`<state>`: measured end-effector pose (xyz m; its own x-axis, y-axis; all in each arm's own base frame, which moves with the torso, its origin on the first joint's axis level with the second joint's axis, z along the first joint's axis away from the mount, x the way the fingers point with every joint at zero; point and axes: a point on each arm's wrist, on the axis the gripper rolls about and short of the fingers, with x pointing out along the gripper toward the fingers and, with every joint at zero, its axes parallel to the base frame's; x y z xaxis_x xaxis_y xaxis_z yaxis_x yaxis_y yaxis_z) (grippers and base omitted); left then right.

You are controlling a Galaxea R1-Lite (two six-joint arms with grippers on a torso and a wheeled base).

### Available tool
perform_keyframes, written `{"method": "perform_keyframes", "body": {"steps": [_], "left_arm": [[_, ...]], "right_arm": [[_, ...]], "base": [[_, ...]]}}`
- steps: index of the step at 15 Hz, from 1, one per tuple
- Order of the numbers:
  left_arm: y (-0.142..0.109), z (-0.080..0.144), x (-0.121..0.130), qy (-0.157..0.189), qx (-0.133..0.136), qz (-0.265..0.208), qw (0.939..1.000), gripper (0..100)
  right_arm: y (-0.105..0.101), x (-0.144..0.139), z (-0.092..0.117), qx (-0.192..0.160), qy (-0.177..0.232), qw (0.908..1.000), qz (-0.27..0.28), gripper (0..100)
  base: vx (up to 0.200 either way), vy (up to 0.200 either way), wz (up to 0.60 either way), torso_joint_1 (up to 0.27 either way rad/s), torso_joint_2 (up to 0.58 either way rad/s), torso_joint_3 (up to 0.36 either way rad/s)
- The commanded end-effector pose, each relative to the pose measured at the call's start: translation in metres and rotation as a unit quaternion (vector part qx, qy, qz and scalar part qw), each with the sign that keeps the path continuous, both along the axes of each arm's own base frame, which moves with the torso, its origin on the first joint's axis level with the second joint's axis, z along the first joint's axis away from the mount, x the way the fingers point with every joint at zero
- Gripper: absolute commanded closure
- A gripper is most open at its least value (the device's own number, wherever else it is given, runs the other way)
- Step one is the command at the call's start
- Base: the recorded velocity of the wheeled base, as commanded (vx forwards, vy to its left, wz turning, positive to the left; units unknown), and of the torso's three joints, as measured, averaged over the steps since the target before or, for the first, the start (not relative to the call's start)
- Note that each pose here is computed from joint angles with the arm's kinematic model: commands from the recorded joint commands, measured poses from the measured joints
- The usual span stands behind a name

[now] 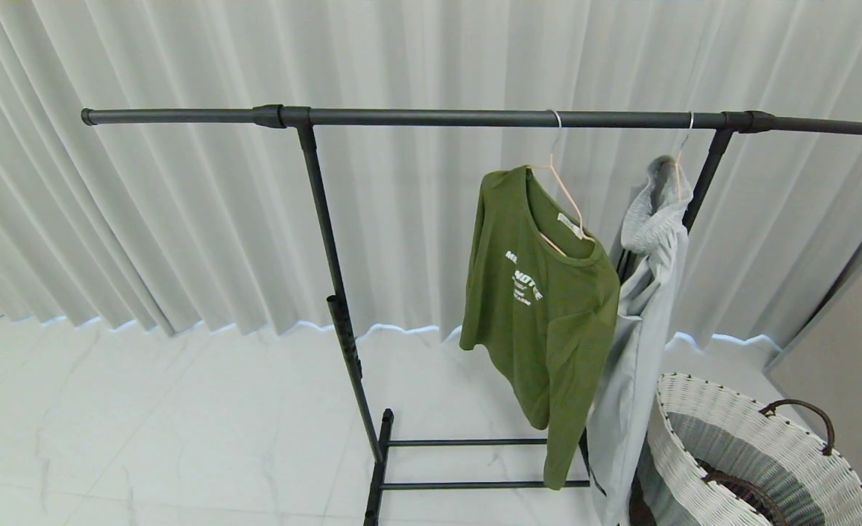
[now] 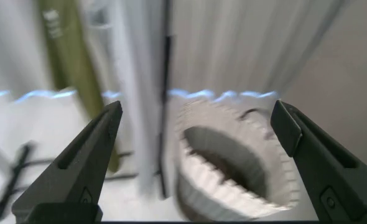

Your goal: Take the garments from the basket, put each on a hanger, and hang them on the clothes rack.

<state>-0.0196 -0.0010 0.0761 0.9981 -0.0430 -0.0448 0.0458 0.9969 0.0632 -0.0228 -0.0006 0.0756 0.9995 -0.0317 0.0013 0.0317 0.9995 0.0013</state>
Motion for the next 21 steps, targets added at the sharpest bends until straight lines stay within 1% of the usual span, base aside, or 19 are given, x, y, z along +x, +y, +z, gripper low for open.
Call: {"method": "perform_keyframes", "body": {"steps": [1, 21], "left_arm": [[0.0001, -0.0009, -0.0032, -0.021, 0.000, -0.002, 0.9998, 0], [0.0001, -0.0009, -0.0031, -0.020, 0.000, -0.001, 0.9998, 0]], "right_arm": [[0.0001, 0.0002, 0.0000, 0.002, 0.001, 1.0000, 0.002, 0], [0.0000, 0.0002, -0.0002, 0.003, 0.002, 1.0000, 0.002, 0]], "base": [[0.000, 0.000, 0.00, 0.000, 0.00, 0.000], [0.000, 0.000, 0.00, 0.000, 0.00, 0.000]]}}
